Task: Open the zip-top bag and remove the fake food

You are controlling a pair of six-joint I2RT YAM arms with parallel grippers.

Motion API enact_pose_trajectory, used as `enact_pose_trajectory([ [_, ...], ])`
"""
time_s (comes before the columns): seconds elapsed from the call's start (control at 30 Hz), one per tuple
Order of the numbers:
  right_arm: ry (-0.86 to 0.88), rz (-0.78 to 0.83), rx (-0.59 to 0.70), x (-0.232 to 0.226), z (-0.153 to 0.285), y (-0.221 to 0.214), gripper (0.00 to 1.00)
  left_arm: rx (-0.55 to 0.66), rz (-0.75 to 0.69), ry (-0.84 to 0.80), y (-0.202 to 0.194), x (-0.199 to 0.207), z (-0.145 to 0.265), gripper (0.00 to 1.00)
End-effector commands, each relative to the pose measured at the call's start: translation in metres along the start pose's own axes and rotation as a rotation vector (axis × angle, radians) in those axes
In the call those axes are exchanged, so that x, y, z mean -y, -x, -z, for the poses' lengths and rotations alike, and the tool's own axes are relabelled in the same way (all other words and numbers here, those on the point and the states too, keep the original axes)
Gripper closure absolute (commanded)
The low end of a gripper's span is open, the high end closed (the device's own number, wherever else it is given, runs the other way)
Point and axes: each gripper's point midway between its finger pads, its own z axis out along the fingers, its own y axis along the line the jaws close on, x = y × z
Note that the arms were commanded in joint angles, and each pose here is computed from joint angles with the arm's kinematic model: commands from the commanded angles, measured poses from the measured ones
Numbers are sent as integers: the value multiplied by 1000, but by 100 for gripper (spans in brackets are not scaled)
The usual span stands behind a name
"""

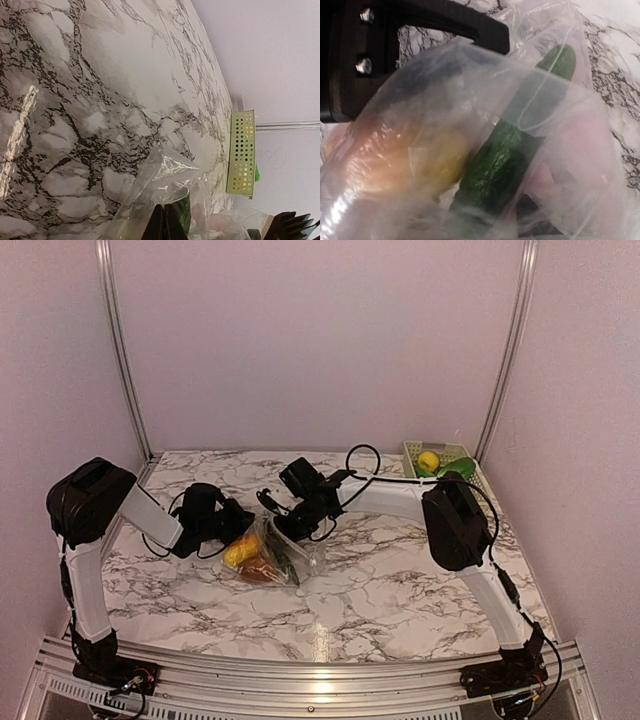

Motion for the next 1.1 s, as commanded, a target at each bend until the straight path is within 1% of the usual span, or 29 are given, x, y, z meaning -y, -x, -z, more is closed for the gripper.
enact_pose_trajectory([
  [0.0,-175,63,-109,34,-3,-33,55,34,-26,-1,13,10,8,100],
  [0.07,-194,64,-118,40,7,-39,60,45,-38,22,22,6,12,100],
  [0.13,-206,47,-132,50,19,-48,63,54,-42,45,32,0,17,100],
  [0.3,-226,16,-121,75,56,-63,62,53,-70,98,53,-14,25,100],
  [0.37,-201,18,-115,80,65,-67,58,36,-82,109,54,-18,24,100],
  [0.43,-154,43,-129,77,67,-74,48,19,-90,100,55,-17,22,100],
  [0.47,-129,56,-142,73,66,-78,46,12,-94,97,54,-17,21,100],
  [0.57,-65,46,-163,64,62,-88,45,-9,-103,76,52,-12,17,100],
  [0.63,-47,31,-190,62,58,-99,50,-13,-105,71,51,-11,17,100],
  [0.77,-61,10,-222,66,56,-115,66,-1,-104,95,54,-16,19,100],
  [0.83,-56,4,-214,64,63,-114,69,6,-103,102,56,-18,22,100],
  [0.87,-54,2,-206,62,65,-113,64,9,-109,103,57,-17,23,100],
  [0.93,-37,9,-169,53,77,-103,44,2,-120,103,57,-16,23,100],
  [0.97,-22,7,-167,49,81,-102,39,-2,-125,101,57,-15,23,100],
  [1.0,-6,8,-169,45,84,-103,34,-5,-126,104,56,-15,23,100],
  [1.07,11,22,-177,37,88,-108,32,-6,-130,102,56,-15,24,100],
])
